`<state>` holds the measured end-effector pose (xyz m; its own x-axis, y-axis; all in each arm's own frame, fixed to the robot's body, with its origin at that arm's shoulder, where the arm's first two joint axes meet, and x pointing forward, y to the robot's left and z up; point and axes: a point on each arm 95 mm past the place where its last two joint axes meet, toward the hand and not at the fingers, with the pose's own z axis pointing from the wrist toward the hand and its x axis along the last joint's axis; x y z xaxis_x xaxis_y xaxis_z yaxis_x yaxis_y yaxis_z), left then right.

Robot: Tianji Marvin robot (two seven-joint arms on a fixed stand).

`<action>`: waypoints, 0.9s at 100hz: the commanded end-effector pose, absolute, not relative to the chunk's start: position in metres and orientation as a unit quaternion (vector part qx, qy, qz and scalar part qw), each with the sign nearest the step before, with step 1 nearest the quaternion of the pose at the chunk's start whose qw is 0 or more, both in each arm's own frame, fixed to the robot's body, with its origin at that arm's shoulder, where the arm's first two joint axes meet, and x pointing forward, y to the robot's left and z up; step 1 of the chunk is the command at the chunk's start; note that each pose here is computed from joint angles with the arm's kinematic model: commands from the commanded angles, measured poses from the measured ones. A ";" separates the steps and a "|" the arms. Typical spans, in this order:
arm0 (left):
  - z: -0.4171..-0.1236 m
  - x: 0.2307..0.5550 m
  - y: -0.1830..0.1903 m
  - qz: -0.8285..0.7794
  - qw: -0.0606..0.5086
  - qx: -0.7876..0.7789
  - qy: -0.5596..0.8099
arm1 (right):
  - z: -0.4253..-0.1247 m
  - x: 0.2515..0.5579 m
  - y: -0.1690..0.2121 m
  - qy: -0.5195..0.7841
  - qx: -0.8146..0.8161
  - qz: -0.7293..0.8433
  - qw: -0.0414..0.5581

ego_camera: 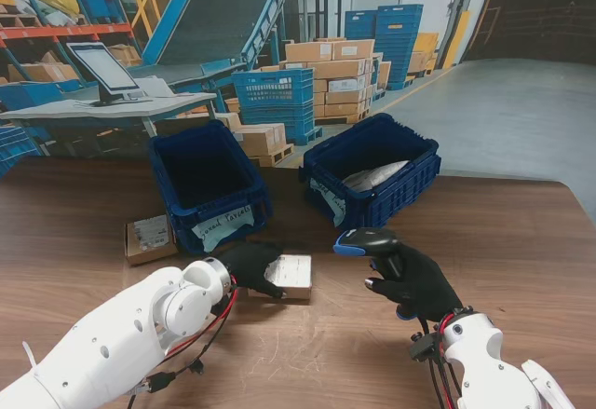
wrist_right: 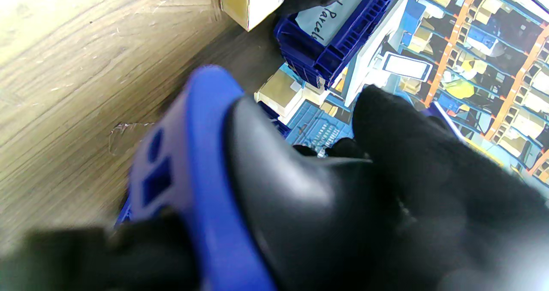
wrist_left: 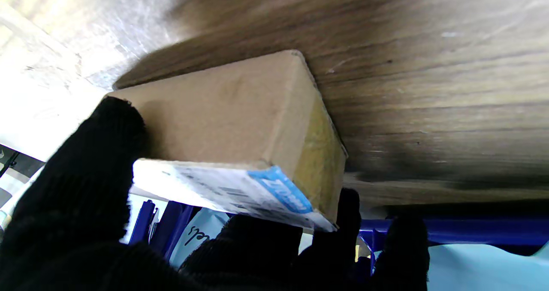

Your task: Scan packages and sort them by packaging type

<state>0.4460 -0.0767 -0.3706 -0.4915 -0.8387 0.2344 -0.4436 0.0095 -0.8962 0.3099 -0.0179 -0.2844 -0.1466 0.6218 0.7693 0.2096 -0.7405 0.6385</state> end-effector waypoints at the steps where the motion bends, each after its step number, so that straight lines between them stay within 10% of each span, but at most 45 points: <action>1: -0.386 0.435 -0.076 -0.507 0.170 -0.476 0.698 | -0.283 0.308 -0.014 0.328 0.634 0.685 0.145; 90: -0.343 0.415 -0.070 -0.554 0.203 -0.482 0.648 | -0.277 0.305 -0.006 0.332 0.625 0.691 0.145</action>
<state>0.4234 -0.0676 -0.3419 -0.4429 -0.8582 0.2595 -0.3780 -0.0837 -0.9220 0.3087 -0.0119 -0.2805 -0.1622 0.6229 0.7653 0.2046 -0.7375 0.6436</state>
